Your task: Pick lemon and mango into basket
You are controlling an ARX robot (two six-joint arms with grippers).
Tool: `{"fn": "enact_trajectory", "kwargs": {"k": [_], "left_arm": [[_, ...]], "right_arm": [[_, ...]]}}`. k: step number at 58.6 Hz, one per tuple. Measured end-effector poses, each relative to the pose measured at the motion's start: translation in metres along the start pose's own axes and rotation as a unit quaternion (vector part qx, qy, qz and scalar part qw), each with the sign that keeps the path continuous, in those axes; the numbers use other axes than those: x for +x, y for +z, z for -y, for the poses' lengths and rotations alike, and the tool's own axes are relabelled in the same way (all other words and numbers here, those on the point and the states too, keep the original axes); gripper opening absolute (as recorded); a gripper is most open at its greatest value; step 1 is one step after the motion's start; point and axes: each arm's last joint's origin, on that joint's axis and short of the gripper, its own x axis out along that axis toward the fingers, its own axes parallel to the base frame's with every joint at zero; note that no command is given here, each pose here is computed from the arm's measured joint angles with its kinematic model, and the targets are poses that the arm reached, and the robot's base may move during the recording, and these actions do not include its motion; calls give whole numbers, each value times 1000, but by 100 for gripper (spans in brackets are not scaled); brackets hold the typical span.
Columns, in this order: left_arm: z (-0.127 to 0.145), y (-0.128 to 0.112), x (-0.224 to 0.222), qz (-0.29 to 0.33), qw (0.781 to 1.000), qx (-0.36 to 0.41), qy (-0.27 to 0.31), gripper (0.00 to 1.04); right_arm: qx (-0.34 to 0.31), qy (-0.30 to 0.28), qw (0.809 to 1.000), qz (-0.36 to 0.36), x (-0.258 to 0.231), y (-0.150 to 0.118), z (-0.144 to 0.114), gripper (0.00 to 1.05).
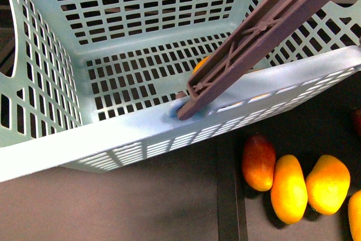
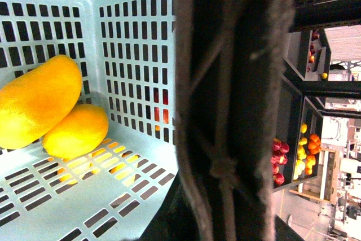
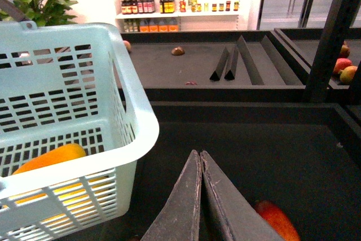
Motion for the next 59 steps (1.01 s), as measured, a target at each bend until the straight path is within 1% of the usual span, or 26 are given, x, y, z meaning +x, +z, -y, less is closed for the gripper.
{"fn": "enact_trajectory", "kwargs": {"k": [11,15,20,44,46,53,55,59], "left_arm": [[0,0,0,0,1000,0,0,5],[0,0,0,0,1000,0,0,5],[0,0,0,1,1000,0,0,5],[0,0,0,0,1000,0,0,5],[0,0,0,0,1000,0,0,5],[0,0,0,0,1000,0,0,5],[0,0,0,0,1000,0,0,5],[0,0,0,0,1000,0,0,5]], "right_arm": [[0,0,1000,-1,-5,-1,0,2],[0,1,1000,-17,-11,-5,0,2],[0,0,1000,-3,-14,-3,0,2],[0,0,1000,-3,-15,-3,0,2],[-1,0,1000,-3,-15,-3,0,6],[-1,0,1000,-2,-15,-3,0,34],[-1,0,1000,-2,-15,-3,0,41],[-1,0,1000,-2,-15,-3,0,51]]}}
